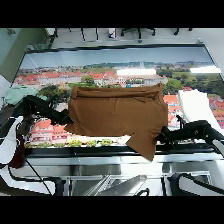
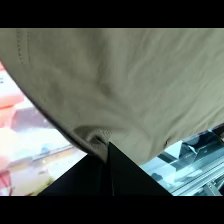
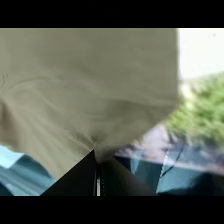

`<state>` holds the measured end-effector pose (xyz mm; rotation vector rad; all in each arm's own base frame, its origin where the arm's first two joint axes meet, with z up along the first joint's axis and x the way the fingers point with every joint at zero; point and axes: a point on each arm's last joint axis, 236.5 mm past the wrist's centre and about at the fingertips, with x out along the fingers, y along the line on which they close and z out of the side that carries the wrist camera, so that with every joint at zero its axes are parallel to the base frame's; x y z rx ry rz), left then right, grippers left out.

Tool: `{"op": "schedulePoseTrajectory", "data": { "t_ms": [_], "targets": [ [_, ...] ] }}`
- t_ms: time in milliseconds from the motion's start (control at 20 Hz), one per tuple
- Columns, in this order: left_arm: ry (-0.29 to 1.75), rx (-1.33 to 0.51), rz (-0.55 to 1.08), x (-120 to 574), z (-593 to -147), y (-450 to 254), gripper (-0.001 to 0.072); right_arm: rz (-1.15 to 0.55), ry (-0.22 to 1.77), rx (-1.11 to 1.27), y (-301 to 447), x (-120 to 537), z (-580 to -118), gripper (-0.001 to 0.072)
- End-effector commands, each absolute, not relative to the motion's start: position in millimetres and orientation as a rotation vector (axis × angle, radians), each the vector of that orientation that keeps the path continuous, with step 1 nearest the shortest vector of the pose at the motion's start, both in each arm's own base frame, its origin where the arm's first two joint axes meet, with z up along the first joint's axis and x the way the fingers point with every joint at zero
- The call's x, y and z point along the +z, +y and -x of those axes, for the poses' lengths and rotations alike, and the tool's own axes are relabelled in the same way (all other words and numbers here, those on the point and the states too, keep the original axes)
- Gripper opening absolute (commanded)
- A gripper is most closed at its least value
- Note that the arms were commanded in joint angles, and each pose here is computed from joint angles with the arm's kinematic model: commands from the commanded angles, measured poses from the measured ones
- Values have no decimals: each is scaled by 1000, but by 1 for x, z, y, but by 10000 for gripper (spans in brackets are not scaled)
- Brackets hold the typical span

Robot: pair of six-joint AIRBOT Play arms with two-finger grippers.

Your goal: Fold the shirts.

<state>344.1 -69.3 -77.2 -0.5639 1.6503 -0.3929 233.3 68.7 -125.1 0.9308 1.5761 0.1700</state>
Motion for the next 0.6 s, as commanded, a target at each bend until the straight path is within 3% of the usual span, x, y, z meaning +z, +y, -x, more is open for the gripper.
{"op": "schedulePoseTrajectory", "data": {
  "t_ms": [0,350,450,550],
  "targets": [
    [1763,-331,513,-71,-325,-55,21,-904,1500,173,65,-113,-248,15],
    [1917,-81,346,-92,-241,9,21,-686,1647,-195,4,-108,-182,15],
    [1933,-46,373,-98,-224,17,21,-686,1621,-194,5,-106,-183,15],
    [1894,-29,381,-98,-229,21,21,-697,1503,-126,9,-92,-214,15]
  ]
}}
